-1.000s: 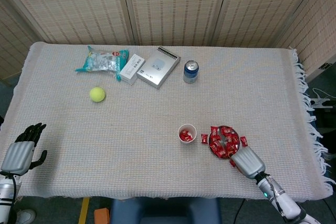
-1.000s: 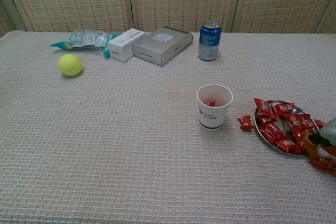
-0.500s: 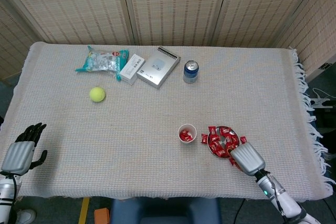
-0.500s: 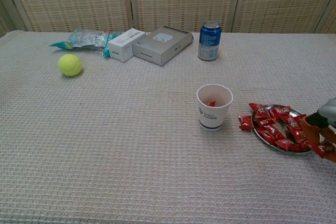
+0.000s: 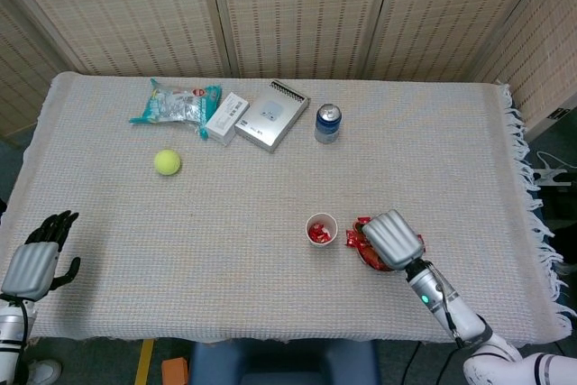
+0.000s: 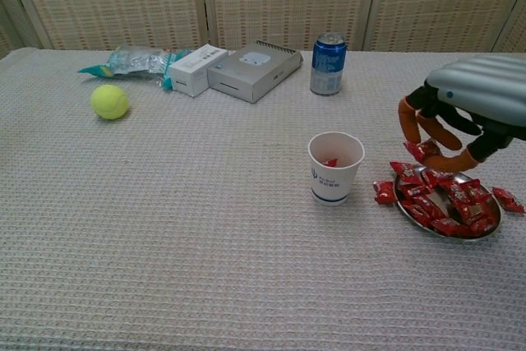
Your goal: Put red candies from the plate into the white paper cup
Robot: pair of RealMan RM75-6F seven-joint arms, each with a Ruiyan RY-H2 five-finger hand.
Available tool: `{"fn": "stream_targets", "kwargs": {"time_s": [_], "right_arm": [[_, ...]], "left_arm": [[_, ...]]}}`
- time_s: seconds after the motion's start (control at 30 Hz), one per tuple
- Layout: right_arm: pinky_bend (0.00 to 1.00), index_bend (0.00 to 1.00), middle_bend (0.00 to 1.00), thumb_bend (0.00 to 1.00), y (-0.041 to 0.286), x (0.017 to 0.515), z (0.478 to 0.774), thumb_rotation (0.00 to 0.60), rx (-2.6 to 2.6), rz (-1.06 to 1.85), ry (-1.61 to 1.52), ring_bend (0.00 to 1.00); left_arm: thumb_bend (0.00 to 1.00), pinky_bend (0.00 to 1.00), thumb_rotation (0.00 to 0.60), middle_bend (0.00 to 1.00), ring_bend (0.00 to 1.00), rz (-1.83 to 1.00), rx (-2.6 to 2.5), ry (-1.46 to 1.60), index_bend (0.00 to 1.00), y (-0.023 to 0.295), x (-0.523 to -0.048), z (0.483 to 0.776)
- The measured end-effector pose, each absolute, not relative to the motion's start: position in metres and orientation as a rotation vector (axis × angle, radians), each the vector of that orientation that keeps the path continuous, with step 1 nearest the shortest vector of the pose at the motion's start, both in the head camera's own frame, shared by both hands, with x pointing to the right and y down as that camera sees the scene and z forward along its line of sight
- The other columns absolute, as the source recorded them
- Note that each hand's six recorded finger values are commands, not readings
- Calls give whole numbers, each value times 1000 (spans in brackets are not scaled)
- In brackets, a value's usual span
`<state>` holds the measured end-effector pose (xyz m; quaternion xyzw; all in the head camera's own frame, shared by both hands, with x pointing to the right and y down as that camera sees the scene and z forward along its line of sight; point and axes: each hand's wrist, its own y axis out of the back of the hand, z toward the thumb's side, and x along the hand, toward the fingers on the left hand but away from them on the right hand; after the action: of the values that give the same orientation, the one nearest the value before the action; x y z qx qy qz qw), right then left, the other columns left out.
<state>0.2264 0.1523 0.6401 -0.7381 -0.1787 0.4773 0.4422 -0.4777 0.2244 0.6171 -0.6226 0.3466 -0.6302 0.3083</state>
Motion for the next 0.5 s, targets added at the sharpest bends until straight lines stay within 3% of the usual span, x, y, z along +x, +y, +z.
{"fn": "stream_targets", "kwargs": {"time_s": [0.2,0.5], "right_arm": [[1000,568,757,243,129,185,648,600,-1846,1208,-437,771],[1000,542,757,243,123,136,663,600,-1871,1205,-394,772]], "left_arm": [[447,182,600,0,0,-1676,-1643,914,0,224,-480,618],[447,182,600,0,0,-1672,-1645,927,0,223,-482,616]]}}
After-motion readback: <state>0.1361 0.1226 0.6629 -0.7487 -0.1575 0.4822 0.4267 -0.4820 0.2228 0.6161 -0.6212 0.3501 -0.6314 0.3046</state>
